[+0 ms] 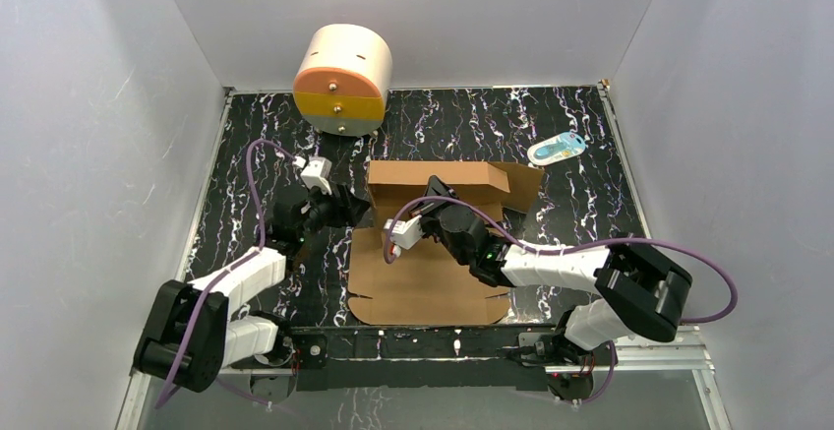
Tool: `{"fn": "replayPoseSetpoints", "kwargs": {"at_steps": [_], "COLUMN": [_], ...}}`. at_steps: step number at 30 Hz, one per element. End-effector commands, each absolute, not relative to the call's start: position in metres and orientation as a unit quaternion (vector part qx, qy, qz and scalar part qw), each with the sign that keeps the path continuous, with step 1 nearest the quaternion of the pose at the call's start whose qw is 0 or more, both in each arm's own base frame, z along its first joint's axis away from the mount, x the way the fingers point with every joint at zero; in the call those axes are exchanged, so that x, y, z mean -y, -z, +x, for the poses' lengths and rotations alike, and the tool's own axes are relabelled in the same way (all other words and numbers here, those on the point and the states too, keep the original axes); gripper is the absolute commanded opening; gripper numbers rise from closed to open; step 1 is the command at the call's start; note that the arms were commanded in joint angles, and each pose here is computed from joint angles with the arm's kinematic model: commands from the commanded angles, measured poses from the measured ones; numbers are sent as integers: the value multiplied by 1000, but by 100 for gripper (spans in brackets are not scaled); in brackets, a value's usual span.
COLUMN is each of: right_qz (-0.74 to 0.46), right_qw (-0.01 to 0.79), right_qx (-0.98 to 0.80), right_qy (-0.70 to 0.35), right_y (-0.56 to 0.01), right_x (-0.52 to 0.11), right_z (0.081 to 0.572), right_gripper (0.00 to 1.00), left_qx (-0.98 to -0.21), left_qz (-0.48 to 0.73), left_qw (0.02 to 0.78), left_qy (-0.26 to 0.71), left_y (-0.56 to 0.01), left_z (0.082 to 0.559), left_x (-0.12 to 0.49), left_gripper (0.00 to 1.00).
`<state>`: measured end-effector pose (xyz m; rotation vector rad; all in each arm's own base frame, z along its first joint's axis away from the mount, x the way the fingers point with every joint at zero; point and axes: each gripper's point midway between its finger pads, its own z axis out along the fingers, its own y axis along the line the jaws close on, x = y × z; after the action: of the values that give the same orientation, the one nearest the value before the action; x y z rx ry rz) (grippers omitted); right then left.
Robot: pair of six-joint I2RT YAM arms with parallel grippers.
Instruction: Fold the paper box
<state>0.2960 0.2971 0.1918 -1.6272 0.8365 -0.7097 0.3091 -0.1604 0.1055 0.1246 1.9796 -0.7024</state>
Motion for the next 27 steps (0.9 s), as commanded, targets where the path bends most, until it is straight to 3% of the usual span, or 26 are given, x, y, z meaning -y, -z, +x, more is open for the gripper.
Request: {"fn": "replayPoseSetpoints", "kwargs": {"at_steps": [1,13,27], "right_qz": [-711,-728,-733], "right_qw": [551,536,529], "right_qx": [-350,-352,-360], "right_qy": [262,240,232], "right_y": [-184,-180,-176], "right_x": [-309,-316,-317], "right_z": [286,281,280], "right_gripper": [11,11,11], "left_qx": [-779,-760,-738], "left_qz": [106,124,187], "left_qw": [547,583,559], "left_qy": [286,258,329], "left_y": [-125,-124,-123], "left_z": [320,335,321], "left_x": [173,185,218], "left_gripper": [61,61,66]}}
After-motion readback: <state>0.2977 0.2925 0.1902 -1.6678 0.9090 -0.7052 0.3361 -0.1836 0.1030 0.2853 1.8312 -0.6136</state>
